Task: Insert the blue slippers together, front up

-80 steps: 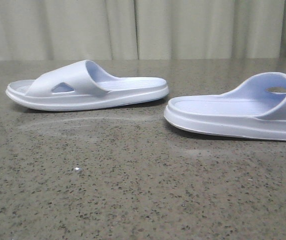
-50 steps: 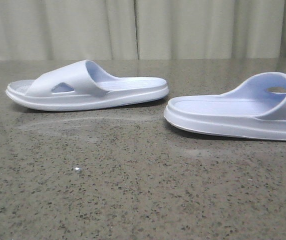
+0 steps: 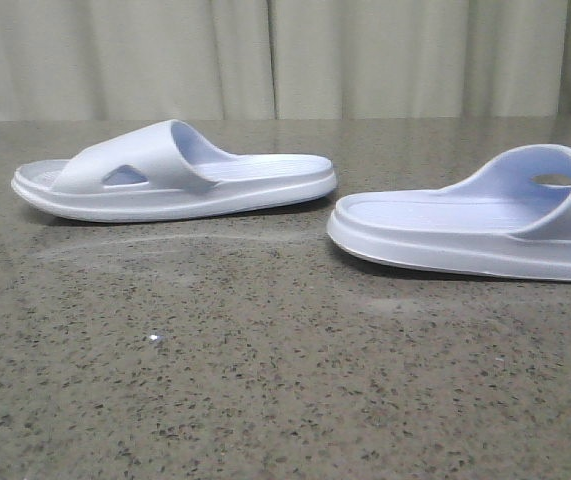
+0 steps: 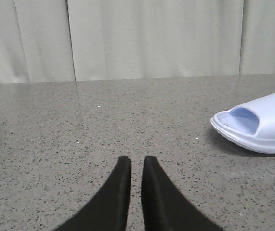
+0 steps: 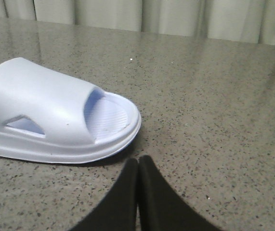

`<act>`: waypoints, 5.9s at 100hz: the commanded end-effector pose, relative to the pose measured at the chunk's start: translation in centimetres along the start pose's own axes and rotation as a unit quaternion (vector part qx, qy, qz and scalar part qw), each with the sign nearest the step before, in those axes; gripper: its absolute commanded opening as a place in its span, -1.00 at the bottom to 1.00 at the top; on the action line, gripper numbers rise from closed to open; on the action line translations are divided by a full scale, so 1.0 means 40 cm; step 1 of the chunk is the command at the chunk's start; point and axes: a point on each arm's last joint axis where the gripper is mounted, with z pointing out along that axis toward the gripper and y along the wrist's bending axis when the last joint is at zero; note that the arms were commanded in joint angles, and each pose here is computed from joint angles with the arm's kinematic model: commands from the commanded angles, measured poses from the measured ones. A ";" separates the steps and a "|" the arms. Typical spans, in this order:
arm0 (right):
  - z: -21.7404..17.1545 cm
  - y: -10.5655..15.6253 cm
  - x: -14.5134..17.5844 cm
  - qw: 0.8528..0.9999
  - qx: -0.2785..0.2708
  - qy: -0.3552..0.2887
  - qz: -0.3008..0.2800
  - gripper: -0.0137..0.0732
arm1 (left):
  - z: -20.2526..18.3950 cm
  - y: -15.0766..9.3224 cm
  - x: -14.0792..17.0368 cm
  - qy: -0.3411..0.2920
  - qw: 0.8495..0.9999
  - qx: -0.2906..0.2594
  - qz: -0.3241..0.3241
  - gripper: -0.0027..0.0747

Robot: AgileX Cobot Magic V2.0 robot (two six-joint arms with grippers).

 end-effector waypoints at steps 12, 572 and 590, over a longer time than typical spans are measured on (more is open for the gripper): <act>-0.001 -0.006 -0.014 0.998 0.020 -0.066 -0.006 -0.87 | -0.006 0.002 -0.012 -0.045 0.999 -0.004 -0.002 -0.89; 0.432 -0.095 -0.469 0.878 -0.297 0.161 0.340 -0.92 | 0.555 0.056 -0.248 0.307 0.804 0.338 -0.381 -0.89; 0.434 -0.116 -0.474 0.893 -0.272 0.159 0.322 -0.91 | 0.562 0.071 -0.241 0.305 0.818 0.310 -0.376 -0.89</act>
